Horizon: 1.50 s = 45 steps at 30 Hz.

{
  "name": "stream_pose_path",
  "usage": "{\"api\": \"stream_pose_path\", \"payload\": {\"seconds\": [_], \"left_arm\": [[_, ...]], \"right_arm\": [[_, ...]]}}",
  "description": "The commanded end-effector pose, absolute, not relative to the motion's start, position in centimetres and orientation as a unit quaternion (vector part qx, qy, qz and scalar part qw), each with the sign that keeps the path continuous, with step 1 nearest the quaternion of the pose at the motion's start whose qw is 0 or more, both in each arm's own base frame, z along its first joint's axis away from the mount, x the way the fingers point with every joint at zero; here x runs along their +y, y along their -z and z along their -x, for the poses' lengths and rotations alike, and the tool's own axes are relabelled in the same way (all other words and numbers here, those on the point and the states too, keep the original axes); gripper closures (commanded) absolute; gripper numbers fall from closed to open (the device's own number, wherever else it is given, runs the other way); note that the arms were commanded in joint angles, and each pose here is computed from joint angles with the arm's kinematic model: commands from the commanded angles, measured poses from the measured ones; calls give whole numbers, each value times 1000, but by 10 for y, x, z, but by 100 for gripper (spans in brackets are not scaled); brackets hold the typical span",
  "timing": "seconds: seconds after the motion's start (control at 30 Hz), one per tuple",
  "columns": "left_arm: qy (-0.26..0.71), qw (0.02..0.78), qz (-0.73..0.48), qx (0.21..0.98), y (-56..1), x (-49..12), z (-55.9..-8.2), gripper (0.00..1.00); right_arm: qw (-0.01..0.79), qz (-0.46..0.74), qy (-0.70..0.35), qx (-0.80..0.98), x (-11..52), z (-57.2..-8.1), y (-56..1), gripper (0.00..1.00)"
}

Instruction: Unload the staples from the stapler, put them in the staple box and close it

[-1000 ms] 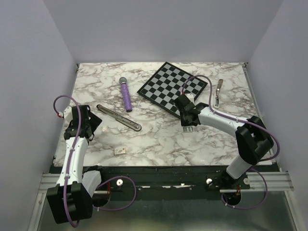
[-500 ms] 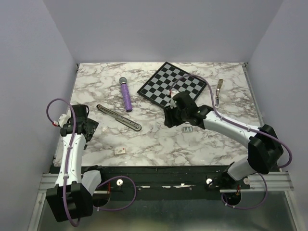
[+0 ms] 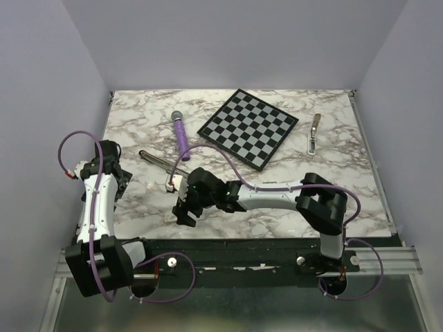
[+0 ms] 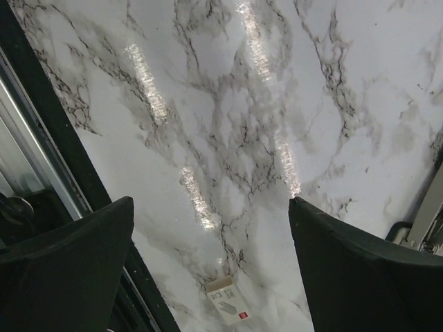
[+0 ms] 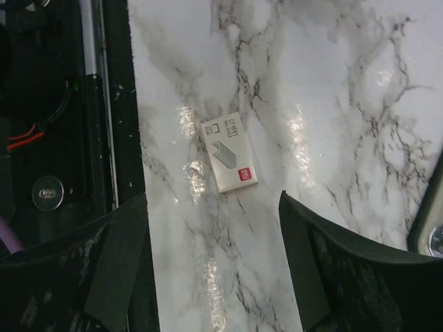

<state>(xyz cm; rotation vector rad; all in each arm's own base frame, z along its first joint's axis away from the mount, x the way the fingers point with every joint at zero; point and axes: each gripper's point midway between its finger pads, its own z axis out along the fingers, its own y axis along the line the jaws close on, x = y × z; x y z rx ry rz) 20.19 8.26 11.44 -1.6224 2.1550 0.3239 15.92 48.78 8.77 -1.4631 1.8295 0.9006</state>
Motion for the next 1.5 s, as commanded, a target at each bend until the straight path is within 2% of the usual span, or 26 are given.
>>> {"api": "stream_pose_path", "payload": {"seconds": [0.0,0.13,0.47,0.63,1.13,1.23,1.37,1.47], "left_arm": [[-144,207,581,774,-110,95,-189,1],[-131,202,578,780,-101,92,-190,1],[-133,232,563,782,-111,99,-196,1],[-125,239,563,781,-110,97,-196,1],[-129,237,570,776,-106,98,-194,2],[-129,238,572,774,-105,99,-194,2],[-133,237,572,774,-104,100,-195,2],[-134,235,572,775,-103,100,-196,2]], "right_arm": [[377,600,-402,581,517,-147,-99,15],[387,628,-382,557,526,-152,-84,11],[418,656,-320,541,528,-172,-51,12],[398,664,-320,545,527,-167,-39,13],[366,692,-318,536,526,-150,-10,26],[365,693,-313,536,525,-149,-8,30],[361,700,-310,533,521,-148,-6,40],[360,704,-307,530,515,-146,-7,43]]}}
